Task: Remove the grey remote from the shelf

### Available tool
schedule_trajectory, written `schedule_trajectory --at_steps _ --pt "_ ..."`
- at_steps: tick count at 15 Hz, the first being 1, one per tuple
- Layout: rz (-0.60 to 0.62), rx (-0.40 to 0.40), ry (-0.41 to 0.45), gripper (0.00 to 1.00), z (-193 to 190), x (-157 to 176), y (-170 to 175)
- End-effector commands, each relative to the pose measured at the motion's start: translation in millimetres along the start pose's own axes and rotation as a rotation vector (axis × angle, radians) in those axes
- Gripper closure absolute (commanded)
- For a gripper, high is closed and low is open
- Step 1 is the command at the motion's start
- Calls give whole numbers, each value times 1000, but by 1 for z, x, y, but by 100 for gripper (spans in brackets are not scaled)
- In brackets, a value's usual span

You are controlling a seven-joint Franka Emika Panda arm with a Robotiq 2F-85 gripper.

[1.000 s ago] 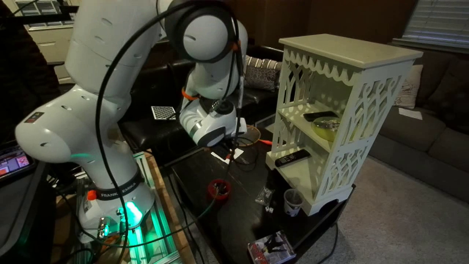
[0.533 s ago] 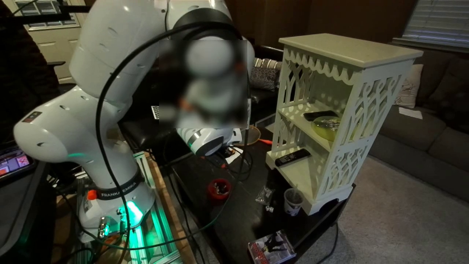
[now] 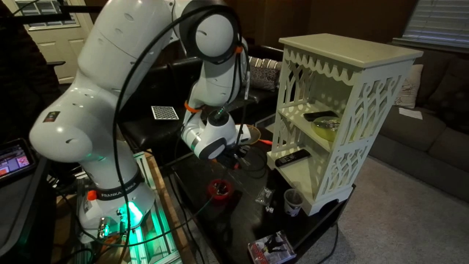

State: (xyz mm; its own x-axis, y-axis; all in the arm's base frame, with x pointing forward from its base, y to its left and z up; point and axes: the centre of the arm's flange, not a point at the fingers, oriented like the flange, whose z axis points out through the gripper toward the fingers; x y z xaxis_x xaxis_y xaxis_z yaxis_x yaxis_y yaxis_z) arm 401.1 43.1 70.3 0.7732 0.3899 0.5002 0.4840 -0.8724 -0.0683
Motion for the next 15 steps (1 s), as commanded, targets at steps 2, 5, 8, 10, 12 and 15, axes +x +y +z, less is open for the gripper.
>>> schedule_trajectory --at_steps 2,5,8,10,12,15 --pt "-130 -85 73 80 34 -5 -7" --pt "-205 18 35 80 46 -15 -10" --pt "-252 180 86 80 46 -31 -17" --pt "-258 147 62 55 43 -28 -34" --pt "-246 190 86 55 41 -36 -30" --pt "-272 168 98 80 44 -41 -22"
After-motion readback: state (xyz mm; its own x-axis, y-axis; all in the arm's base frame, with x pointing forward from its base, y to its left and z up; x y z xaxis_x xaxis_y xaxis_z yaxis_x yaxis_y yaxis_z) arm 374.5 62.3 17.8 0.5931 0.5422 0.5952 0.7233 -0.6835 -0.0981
